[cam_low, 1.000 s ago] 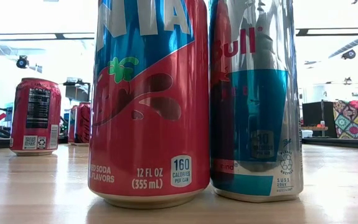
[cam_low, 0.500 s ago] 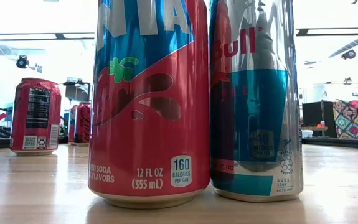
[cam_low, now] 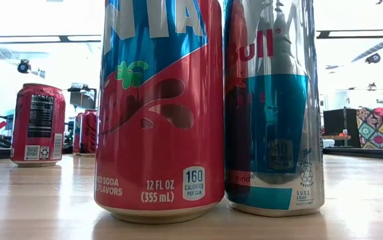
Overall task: Place canned beverage on shelf
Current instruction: Put the white pink soda can aligned with the other white pink soda cans on the shelf
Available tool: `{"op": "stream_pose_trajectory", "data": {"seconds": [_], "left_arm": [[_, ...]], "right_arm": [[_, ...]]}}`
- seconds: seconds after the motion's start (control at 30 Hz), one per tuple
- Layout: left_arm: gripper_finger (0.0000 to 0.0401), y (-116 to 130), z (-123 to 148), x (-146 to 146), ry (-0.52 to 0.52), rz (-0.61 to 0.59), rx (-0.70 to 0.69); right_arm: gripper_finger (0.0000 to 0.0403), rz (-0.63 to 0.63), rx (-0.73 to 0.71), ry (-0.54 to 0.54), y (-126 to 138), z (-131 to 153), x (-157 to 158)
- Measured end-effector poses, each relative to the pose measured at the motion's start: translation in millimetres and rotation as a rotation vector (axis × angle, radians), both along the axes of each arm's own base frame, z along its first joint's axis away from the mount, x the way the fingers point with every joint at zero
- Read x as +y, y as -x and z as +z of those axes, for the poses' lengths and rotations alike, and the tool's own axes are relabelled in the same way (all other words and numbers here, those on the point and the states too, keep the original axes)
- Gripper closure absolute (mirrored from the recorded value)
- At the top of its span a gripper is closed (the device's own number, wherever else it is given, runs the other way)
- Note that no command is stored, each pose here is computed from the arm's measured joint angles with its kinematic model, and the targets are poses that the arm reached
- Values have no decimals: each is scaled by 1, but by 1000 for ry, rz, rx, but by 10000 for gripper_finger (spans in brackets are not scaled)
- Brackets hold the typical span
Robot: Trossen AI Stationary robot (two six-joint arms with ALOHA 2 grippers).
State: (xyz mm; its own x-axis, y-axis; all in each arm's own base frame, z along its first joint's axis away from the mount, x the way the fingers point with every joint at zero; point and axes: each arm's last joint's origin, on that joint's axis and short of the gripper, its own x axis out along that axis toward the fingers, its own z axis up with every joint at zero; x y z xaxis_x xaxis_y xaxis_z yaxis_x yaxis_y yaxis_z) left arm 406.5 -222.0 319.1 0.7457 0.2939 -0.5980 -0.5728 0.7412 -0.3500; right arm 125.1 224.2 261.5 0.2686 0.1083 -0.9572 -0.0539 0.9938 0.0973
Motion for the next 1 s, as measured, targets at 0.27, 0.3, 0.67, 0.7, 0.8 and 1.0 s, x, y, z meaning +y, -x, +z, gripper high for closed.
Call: {"op": "stream_pose_trajectory", "data": {"seconds": [0.27,0.3,0.67,0.7,0.8,1.0], "left_arm": [[190,22,30,14,-58,-12,16],[190,25,34,16,-64,-14,19],[190,74,76,46,-233,-69,141],[190,78,78,50,-256,-77,169],[192,89,80,63,-320,-97,253],[201,122,90,88,-403,-168,346]], "right_arm": [[159,-99,-47,-29,-31,17,-16],[159,-116,-53,-35,-36,21,-19],[160,-296,-86,-95,-96,71,-81],[160,-308,-93,-91,-100,76,-89],[160,-353,-116,-65,-107,94,-112],[160,-505,-135,-37,-114,124,-161]]}}
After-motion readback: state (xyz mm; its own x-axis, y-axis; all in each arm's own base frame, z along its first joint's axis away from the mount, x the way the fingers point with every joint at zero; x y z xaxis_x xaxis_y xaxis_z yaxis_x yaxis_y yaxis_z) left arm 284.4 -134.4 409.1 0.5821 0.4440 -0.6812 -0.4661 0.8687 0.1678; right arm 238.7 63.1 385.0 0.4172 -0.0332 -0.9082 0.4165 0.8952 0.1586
